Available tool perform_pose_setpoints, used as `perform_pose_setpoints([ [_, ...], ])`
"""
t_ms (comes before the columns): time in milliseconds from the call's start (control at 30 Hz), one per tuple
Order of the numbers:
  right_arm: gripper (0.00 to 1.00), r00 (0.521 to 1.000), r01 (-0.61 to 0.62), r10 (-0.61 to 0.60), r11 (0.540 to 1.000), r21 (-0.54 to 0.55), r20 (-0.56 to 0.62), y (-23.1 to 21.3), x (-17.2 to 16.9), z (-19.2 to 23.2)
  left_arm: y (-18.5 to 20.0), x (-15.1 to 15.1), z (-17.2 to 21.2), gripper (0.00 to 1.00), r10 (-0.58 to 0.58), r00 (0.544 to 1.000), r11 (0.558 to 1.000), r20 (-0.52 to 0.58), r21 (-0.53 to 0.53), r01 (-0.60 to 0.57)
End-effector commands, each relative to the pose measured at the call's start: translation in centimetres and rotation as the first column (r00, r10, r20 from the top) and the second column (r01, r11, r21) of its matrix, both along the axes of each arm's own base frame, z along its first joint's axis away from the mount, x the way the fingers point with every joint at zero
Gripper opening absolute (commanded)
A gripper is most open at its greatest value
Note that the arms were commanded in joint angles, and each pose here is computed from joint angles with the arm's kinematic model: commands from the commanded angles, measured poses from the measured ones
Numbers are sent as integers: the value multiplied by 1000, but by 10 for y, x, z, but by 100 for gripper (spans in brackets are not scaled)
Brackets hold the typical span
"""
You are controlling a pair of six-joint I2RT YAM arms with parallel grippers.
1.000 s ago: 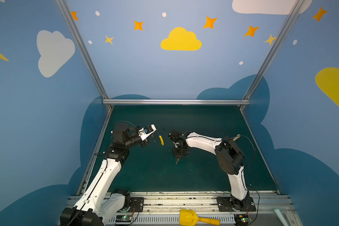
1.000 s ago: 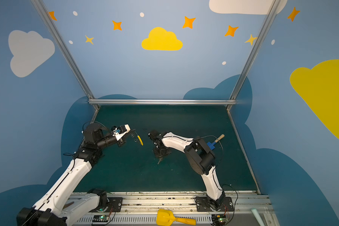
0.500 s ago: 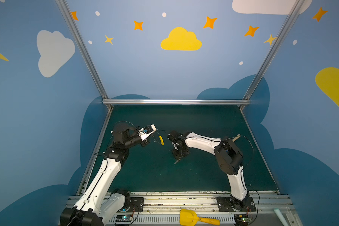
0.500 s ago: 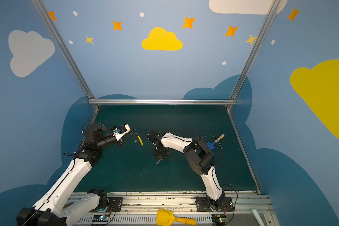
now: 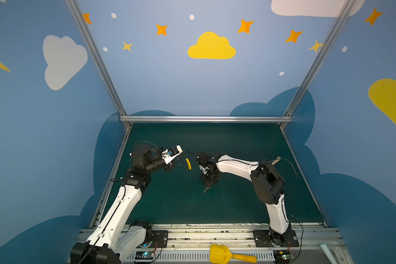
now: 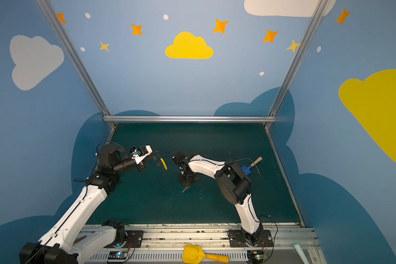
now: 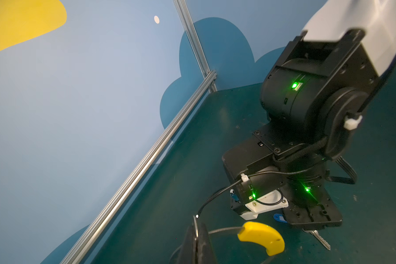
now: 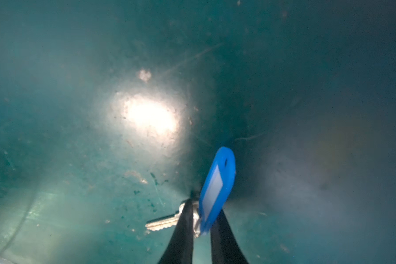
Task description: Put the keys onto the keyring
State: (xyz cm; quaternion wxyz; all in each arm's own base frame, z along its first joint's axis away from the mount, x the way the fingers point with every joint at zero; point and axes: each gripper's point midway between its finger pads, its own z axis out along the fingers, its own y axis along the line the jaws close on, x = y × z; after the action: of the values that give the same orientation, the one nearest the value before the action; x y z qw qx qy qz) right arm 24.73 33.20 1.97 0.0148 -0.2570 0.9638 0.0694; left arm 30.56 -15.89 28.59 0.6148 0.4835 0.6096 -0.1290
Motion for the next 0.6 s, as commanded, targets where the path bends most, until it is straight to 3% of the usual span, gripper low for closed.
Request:
perform_pose_setpoints([
  [0, 20, 1000, -7, 7, 1000, -28, -21, -13, -8, 1, 1, -3, 3, 4, -4, 1000, 1000, 7, -3, 4],
  [367, 3, 1000, -10, 10, 1000, -18, 4, -18, -6, 10, 0, -2, 4, 4, -8, 1000, 1000, 8, -8, 8],
  [467, 3, 1000, -26, 26, 1000, -2, 3, -15, -6, 14, 0, -2, 4, 4, -7, 1000, 1000, 8, -9, 7],
  [567, 9, 999, -43, 43, 999, 8, -10, -14, -10, 13, 0, -2, 4, 4, -7, 1000, 1000, 11, -9, 7],
])
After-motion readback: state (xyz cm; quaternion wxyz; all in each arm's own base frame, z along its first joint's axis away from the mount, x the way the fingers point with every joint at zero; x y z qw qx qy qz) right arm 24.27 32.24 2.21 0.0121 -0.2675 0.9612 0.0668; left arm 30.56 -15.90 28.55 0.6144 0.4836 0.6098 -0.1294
